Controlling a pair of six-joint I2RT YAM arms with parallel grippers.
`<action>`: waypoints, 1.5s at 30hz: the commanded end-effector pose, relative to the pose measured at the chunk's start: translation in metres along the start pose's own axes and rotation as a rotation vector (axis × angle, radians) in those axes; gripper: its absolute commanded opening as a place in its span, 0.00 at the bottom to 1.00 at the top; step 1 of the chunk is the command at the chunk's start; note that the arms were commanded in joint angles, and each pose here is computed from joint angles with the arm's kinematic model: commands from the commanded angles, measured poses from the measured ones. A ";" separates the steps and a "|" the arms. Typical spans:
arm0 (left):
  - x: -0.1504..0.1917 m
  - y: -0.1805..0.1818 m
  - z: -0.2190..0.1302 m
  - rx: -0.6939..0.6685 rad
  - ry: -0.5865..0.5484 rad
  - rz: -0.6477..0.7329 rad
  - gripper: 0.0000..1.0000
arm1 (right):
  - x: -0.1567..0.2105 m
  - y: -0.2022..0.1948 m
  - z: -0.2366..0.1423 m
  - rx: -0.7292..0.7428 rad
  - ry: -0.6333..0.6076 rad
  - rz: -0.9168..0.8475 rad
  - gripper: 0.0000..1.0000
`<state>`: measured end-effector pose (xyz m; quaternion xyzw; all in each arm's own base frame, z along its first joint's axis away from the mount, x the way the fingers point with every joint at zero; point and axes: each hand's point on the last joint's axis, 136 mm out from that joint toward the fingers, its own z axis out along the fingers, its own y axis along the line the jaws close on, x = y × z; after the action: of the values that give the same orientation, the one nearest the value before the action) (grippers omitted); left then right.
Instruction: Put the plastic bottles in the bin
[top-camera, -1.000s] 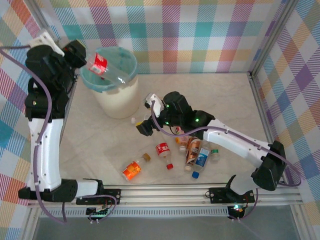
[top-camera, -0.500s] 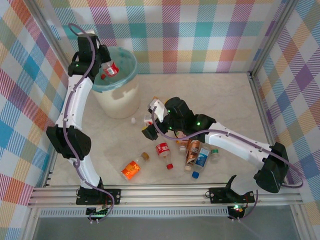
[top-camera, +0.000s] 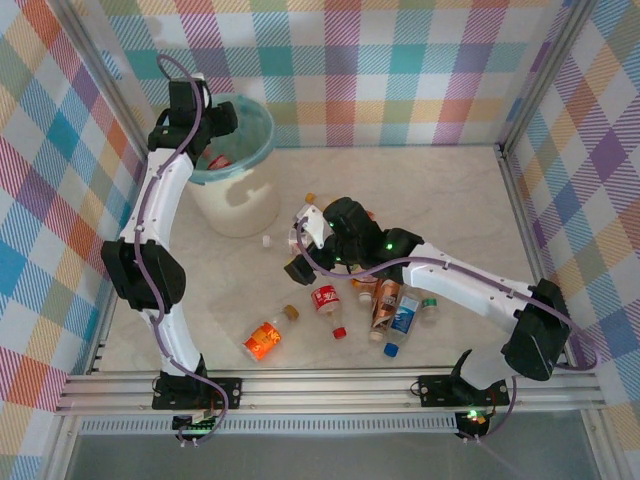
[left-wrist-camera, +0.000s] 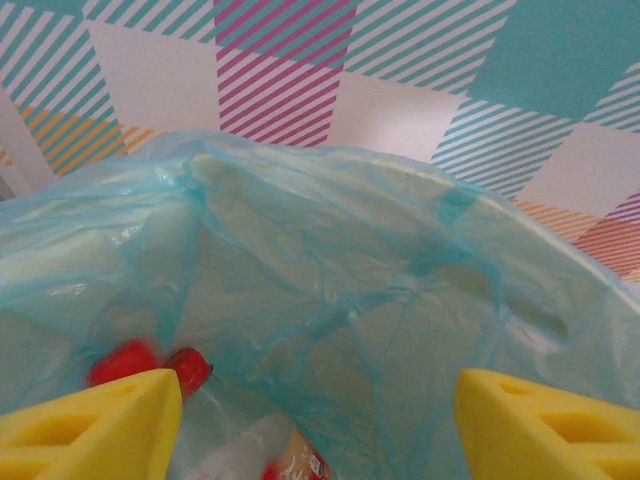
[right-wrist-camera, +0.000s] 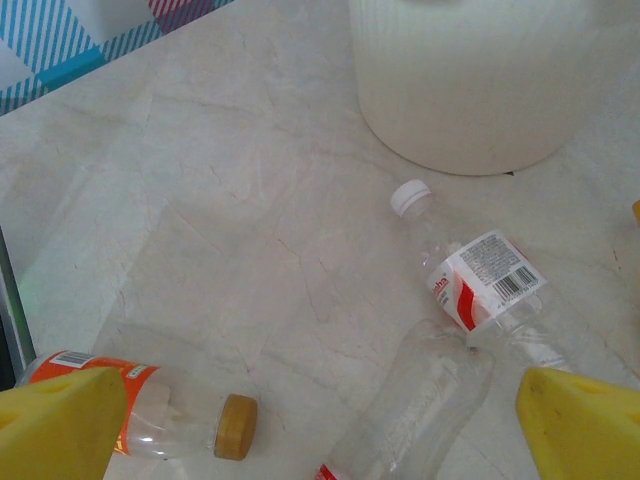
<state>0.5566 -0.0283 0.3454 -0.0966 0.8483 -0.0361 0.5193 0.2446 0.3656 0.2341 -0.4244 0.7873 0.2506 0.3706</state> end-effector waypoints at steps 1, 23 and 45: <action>-0.035 -0.007 -0.030 0.039 -0.068 -0.027 0.73 | 0.005 0.005 0.000 -0.027 0.029 -0.001 1.00; 0.061 -0.061 -0.212 0.370 0.030 0.026 0.73 | 0.059 -0.055 0.022 0.114 0.363 0.012 0.93; 0.226 -0.020 -0.213 0.275 0.292 -0.043 0.74 | 0.157 -0.025 0.088 -0.010 0.610 0.475 0.90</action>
<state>0.2696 -0.1085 0.2511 -0.0109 0.9013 -0.1871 0.3906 0.2479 0.3290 0.0602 -0.2983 0.9373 0.1680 0.0658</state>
